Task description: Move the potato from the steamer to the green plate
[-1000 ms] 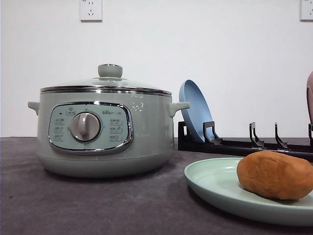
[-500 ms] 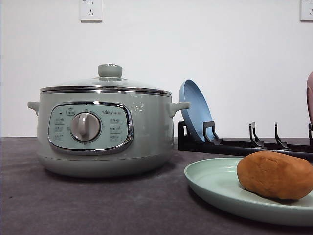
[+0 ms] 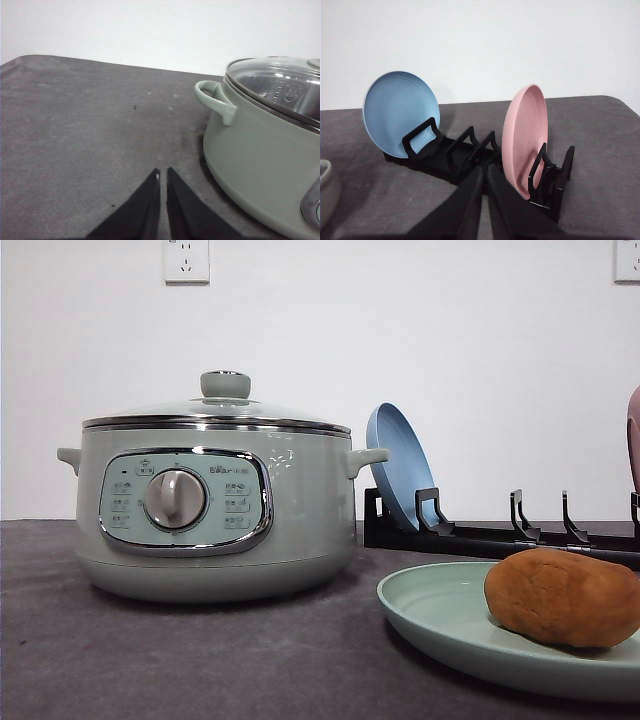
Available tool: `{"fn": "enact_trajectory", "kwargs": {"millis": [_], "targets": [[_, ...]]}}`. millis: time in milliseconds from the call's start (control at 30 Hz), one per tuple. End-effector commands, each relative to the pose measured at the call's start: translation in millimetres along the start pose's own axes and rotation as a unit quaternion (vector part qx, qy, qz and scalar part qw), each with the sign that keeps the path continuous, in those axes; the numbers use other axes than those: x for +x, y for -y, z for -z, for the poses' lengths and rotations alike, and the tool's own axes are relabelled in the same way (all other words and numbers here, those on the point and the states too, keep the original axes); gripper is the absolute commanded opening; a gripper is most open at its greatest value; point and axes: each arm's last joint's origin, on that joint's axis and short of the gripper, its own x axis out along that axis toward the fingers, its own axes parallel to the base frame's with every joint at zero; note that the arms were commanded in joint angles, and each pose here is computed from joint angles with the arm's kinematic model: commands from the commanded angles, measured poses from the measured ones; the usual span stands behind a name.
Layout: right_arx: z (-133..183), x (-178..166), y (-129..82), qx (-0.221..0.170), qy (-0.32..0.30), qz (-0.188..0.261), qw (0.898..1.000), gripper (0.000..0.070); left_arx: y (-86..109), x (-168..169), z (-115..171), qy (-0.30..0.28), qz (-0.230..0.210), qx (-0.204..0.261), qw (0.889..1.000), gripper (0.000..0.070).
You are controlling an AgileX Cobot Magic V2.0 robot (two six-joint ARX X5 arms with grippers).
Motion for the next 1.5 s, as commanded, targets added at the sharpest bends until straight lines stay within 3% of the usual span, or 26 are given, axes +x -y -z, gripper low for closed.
{"fn": "enact_trajectory", "kwargs": {"millis": [0, 500, 900, 1167, 1467], "targets": [[3.1, -0.8, 0.4, -0.006, 0.016, 0.000, 1.000, 0.0013, -0.9, 1.7, 5.5, -0.003, -0.003, 0.000, 1.000, 0.0017], [67.1, 15.4, 7.8, -0.009, 0.068, -0.005, 0.998, 0.0013, -0.9, 1.7, 5.5, -0.003, -0.003, 0.000, 1.000, 0.0017], [98.2, 24.3, 11.4, -0.008, 0.033, -0.001, 0.999, 0.0013, -0.9, 1.7, 5.6, -0.004, -0.003, 0.000, 1.000, 0.0017], [102.8, 25.7, 12.0, -0.061, 0.026, 0.001, 0.998, 0.0013, -0.9, 1.7, 5.6, -0.004, -0.003, 0.000, 1.000, 0.0017], [119.8, 30.4, 13.9, -0.069, -0.002, 0.002, 0.998, 0.0013, -0.9, 1.7, 5.6, -0.004, -0.003, 0.000, 1.000, 0.0017]]}}
